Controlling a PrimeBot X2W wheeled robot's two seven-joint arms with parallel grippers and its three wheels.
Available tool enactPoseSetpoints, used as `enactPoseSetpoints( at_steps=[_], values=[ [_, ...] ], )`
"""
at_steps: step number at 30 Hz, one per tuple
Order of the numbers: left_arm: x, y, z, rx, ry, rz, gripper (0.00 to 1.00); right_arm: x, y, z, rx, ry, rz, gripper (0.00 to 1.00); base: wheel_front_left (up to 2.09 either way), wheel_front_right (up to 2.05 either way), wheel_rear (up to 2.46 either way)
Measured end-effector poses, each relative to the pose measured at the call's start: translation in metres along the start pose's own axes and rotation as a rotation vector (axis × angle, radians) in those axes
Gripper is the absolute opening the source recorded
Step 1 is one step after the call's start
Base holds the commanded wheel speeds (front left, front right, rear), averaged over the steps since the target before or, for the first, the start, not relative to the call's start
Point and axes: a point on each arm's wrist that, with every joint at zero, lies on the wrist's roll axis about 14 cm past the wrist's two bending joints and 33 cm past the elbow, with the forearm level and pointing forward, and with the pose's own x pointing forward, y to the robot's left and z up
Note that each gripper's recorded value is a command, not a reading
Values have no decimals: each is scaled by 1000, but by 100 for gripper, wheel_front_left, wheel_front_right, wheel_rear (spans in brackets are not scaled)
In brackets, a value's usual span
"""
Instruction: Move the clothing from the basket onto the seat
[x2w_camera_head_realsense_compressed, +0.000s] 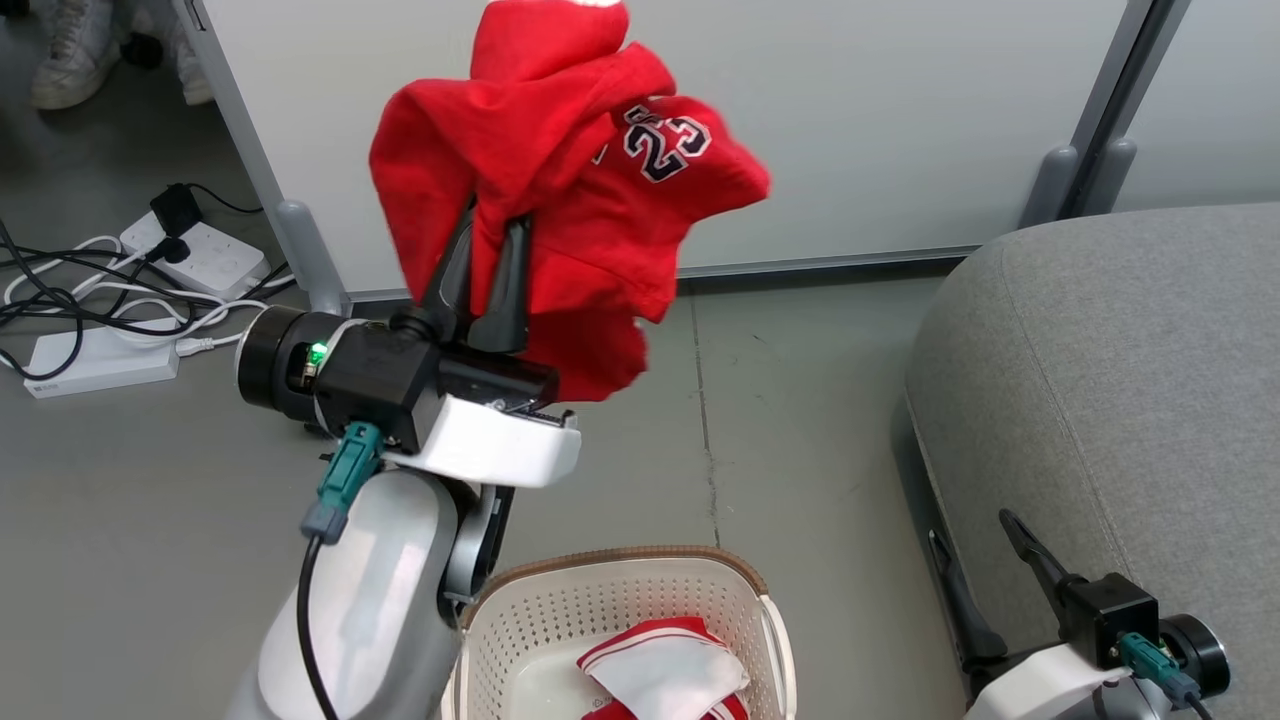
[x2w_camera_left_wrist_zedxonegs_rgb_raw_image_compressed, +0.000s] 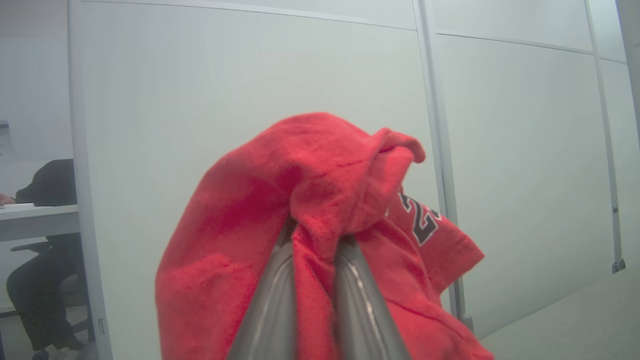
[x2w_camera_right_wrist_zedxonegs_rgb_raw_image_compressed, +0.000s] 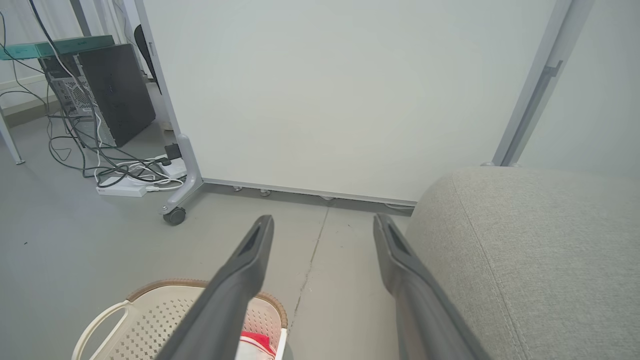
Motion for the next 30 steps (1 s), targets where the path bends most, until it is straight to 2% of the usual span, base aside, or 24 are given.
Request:
enactPoseSetpoints(
  at_steps=[5, 9, 14, 30],
  values=[
    [-4, -23, 16, -48, -51, -85, 0, 0, 0, 3, -5, -11, 0, 100, 0, 0, 0],
    [-9, -47, 22, -150, -61, -184, 0, 0, 1, 4, -4, -14, 1, 100, 0, 0, 0],
    [-25, -78, 5, -169, -1, -296, 0, 0, 1, 5, -4, -17, -1, 100, 0, 0, 0],
    [-30, -88, -1, -216, 23, -311, 0, 2, 3, 15, 18, -50, 11, 100, 0, 0, 0]
  ],
)
